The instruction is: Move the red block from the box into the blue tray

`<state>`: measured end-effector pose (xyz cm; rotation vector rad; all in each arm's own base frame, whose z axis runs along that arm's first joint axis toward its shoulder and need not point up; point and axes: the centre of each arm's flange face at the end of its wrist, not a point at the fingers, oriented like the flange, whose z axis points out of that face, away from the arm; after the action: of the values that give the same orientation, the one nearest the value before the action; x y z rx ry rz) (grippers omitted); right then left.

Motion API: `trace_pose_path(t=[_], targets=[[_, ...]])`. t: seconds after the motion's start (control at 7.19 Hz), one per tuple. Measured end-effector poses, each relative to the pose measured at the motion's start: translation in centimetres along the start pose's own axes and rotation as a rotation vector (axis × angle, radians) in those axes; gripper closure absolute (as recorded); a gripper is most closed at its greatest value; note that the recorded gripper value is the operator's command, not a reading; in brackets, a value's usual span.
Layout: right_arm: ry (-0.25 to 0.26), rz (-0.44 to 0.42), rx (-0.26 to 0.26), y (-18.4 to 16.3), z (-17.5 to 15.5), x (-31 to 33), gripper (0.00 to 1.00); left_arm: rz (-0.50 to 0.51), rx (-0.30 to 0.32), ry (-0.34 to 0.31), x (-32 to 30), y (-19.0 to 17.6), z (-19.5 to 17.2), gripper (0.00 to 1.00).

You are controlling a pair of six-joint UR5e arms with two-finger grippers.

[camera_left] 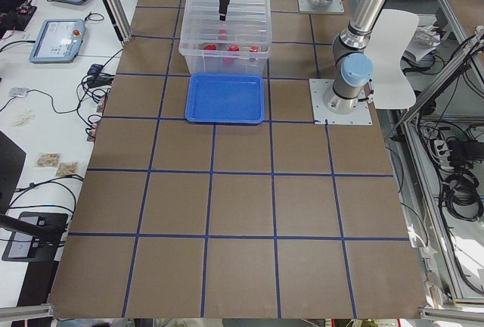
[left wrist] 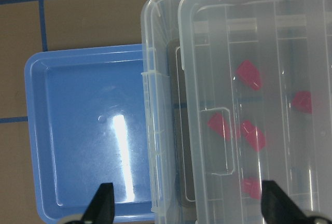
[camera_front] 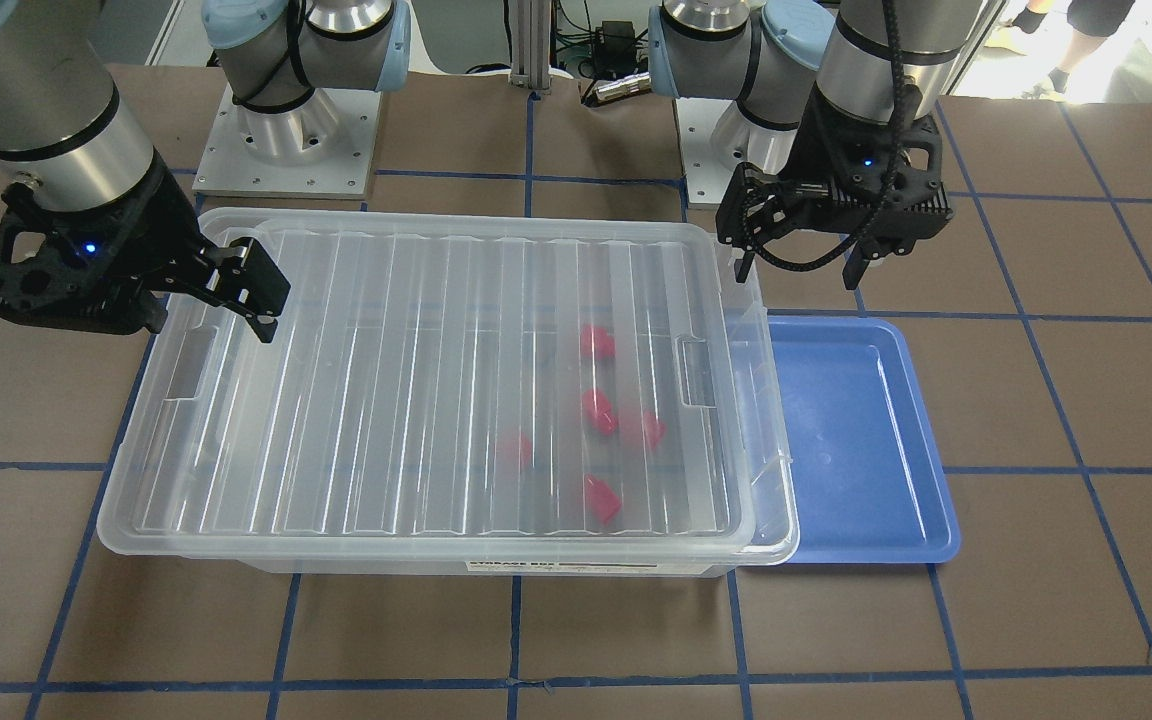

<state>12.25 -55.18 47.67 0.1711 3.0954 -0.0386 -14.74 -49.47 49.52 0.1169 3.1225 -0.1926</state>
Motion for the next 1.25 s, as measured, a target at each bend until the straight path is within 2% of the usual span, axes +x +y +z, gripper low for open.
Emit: trace_pose_path(t=[1.25], targets=[[-0.014,-0.017,-0.014,-0.73,0.86,-0.14,0.0,-0.001,0.001,-0.003,-0.09,0.02,-0.07,0.0]])
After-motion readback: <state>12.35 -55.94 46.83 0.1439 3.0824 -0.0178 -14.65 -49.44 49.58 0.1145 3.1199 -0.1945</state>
